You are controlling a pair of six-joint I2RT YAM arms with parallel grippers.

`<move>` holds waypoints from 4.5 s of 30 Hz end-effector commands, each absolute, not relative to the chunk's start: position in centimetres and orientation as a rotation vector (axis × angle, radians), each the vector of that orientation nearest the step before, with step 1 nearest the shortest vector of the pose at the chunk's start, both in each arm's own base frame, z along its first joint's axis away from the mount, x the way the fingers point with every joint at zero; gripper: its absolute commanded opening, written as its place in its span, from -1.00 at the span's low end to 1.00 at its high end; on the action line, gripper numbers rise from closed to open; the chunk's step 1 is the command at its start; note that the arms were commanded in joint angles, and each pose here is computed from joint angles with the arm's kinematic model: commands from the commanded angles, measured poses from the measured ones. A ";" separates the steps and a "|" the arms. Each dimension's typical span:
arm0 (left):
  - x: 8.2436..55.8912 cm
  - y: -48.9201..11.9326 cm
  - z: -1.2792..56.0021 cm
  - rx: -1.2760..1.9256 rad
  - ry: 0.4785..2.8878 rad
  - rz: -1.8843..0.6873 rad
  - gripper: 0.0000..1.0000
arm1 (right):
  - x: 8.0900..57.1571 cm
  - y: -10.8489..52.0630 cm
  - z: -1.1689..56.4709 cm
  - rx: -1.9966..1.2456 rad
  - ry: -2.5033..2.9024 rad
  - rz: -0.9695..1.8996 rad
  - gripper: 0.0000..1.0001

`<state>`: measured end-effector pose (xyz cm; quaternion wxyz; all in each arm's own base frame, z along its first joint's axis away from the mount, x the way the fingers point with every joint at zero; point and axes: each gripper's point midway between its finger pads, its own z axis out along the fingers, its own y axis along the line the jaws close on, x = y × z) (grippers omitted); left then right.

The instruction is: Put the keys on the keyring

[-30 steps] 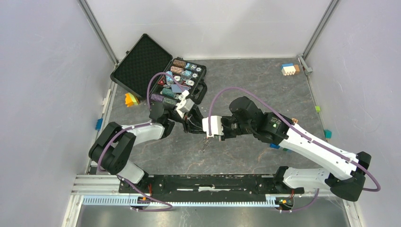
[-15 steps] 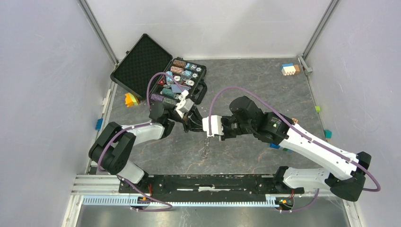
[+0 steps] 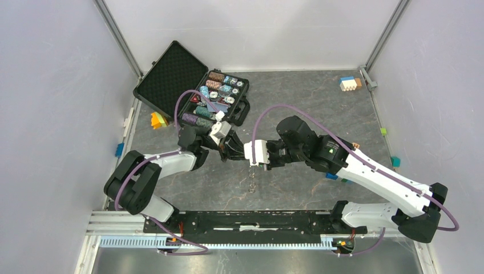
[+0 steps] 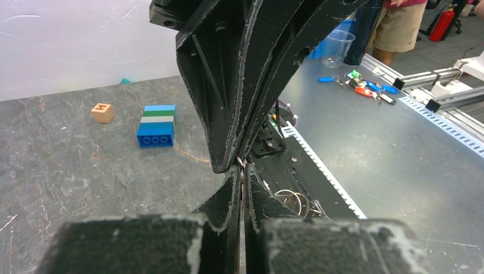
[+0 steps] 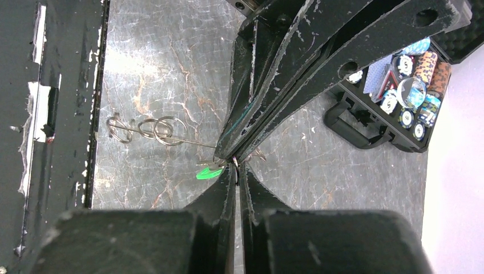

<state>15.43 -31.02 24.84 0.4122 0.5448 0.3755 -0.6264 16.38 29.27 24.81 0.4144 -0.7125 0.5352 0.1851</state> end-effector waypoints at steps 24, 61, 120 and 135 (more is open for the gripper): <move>16.3 -31.4 29.0 1.230 0.859 -1.517 -0.95 | 16.6 29.3 29.0 -1.768 1.089 0.423 0.27; 17.5 -30.6 30.4 1.187 0.855 -1.474 -0.96 | 15.3 28.6 23.6 -1.811 1.165 0.782 -0.26; 17.3 -30.9 28.7 1.200 0.892 -1.498 -0.96 | 18.9 29.5 29.8 -1.515 1.186 0.705 -0.41; 17.1 -31.0 28.9 1.203 0.881 -1.498 -0.96 | 19.0 29.5 28.7 -1.529 1.203 0.707 -0.65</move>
